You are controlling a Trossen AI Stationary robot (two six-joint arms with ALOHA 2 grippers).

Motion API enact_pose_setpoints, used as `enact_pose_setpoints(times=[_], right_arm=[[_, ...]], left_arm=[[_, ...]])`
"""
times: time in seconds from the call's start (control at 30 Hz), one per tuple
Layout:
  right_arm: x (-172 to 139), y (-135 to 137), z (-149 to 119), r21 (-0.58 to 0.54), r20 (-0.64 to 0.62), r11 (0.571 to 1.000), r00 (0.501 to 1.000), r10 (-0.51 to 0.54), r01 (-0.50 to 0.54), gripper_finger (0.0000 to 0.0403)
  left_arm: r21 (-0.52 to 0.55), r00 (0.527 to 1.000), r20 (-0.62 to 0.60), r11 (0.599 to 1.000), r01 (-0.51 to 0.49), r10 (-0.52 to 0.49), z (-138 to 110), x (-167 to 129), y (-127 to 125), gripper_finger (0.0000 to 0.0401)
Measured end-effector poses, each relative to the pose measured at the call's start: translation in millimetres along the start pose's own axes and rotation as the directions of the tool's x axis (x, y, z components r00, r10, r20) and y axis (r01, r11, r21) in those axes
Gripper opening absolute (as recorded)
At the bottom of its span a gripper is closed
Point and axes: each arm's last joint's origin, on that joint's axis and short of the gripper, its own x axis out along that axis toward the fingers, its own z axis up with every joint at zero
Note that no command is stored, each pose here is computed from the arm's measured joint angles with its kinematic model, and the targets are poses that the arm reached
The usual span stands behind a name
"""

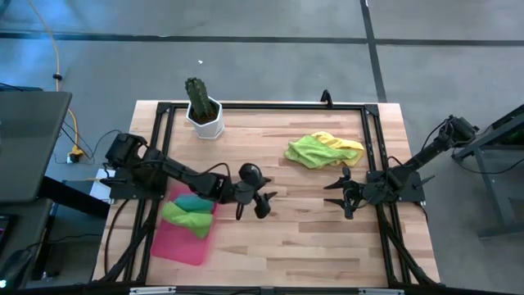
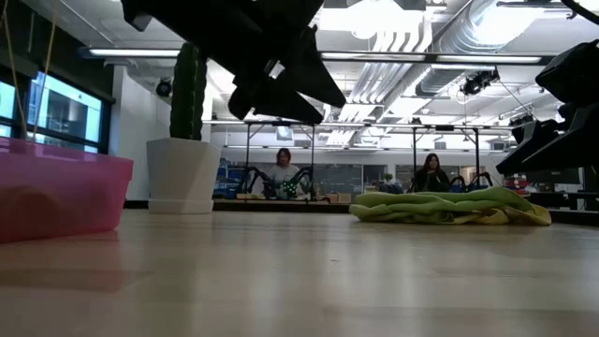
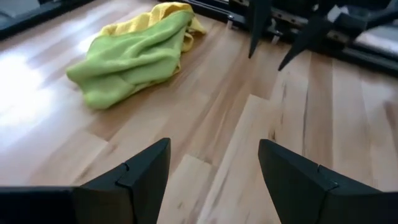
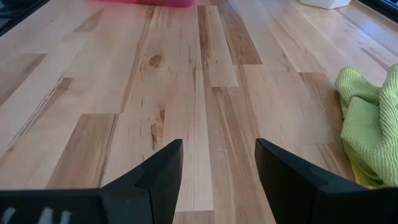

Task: Roll microfiber towels into tight, uniform cylinder then place into a basket
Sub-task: Roll the light green towel

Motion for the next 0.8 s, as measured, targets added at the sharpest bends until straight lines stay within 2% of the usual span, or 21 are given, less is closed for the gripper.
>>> enact_pose_setpoints(times=[0.13,0.3,0.37,0.53,0.6,0.67,0.8], right_arm=[[0.0,0.0,0.0,0.000,0.000,1.000,1.000,0.000,0.000,0.0192],[0.0,0.0,-0.1,0.000,-0.001,1.000,1.000,0.000,0.000,0.0192],[0.1,-0.4,-0.2,-0.012,-0.001,1.000,1.000,-0.007,0.007,0.0192],[0.8,-4.5,1.6,-0.063,0.030,0.992,0.994,-0.108,0.110,0.0192],[1.1,-4.8,2.4,-0.017,0.034,0.994,0.994,-0.108,0.109,0.0192],[1.2,-3.7,3.6,0.081,0.039,0.994,0.996,-0.075,0.072,0.0192],[0.8,0.3,11.6,0.274,0.099,0.961,0.995,0.011,-0.038,0.0192]], left_arm=[[0.082,1.000,0.003,0.997,0.002,-0.003,0.3,-0.1,-0.3,0.0234],[0.127,1.000,0.004,0.992,0.002,-0.002,0.4,-0.1,-0.3,0.0234],[0.125,1.000,0.004,0.992,0.002,-0.002,0.4,-0.1,-0.3,0.0234],[0.069,1.000,0.005,0.998,0.004,-0.004,-0.5,-1.3,-2.3,0.0234],[0.063,1.000,0.007,0.998,0.006,-0.007,-0.6,-1.7,-2.9,0.0234],[0.057,1.000,0.012,0.998,0.009,-0.010,-0.1,-1.7,-3.3,0.0234],[0.038,0.999,0.040,0.999,0.018,-0.020,3.1,-1.8,-4.4,0.0234]])
